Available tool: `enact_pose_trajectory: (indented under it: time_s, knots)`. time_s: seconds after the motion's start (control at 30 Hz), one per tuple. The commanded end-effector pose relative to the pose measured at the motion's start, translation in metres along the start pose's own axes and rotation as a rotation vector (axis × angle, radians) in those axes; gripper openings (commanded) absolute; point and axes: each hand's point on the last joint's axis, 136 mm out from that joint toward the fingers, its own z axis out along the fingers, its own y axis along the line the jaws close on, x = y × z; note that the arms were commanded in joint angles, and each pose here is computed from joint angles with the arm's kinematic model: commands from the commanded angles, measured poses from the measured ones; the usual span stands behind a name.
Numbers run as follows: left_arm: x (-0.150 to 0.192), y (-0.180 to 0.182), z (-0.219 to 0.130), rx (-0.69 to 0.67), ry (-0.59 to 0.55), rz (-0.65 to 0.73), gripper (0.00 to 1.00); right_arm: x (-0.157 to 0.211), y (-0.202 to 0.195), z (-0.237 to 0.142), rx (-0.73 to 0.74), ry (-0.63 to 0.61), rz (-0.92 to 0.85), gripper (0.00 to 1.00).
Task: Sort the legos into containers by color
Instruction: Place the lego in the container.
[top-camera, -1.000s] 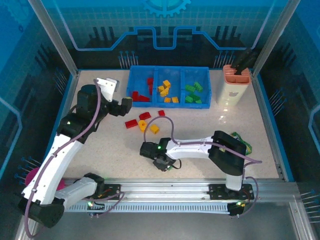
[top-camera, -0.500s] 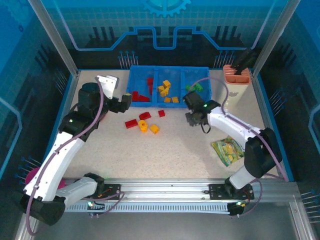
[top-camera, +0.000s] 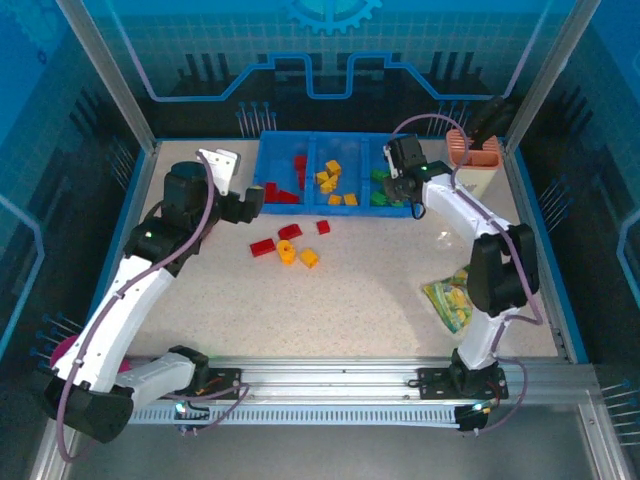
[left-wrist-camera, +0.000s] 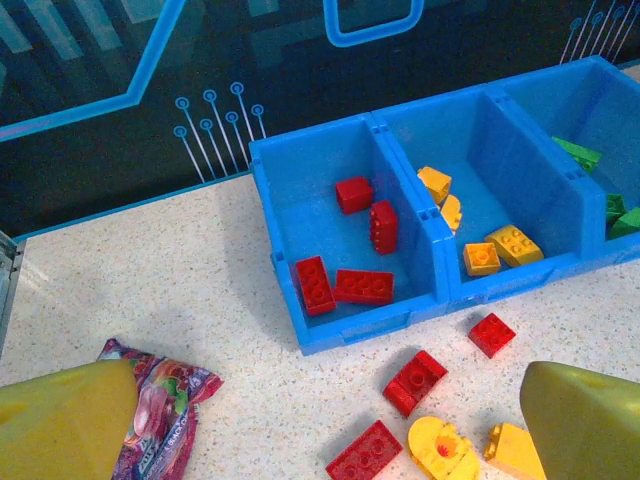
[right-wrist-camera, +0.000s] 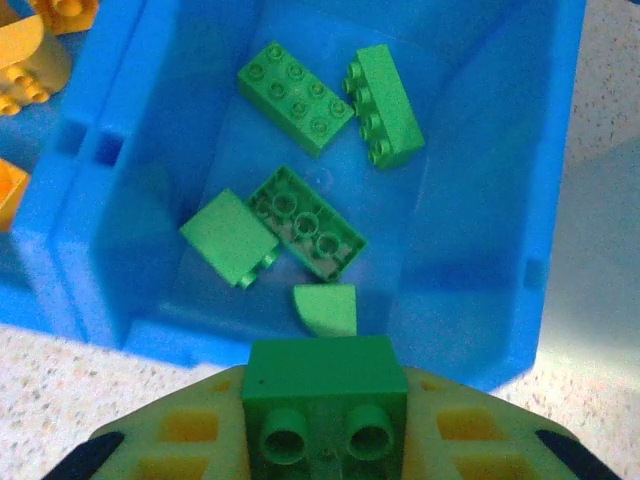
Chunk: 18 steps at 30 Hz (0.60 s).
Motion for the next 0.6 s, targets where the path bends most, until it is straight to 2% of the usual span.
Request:
enact_pose_trajectory:
  time_s: [0.0, 0.23, 0.43, 0.57]
  knots:
    - [-0.017, 0.009, -0.006, -0.033, -0.041, -0.023, 0.99, -0.031, -0.008, 0.015, -0.023, -0.057, 0.0, 0.29]
    - [-0.015, 0.009, -0.009, -0.033, -0.037, -0.03, 0.99, -0.081, -0.018, 0.058, -0.057, -0.097, 0.041, 0.3]
    - [-0.015, 0.011, -0.016, -0.039, -0.046, -0.034, 0.99, -0.091, -0.016, 0.093, -0.063, -0.062, 0.026, 0.31]
    - [-0.017, 0.011, -0.018, -0.036, -0.045, -0.031, 0.99, -0.095, -0.022, 0.101, -0.066, -0.063, 0.049, 0.33]
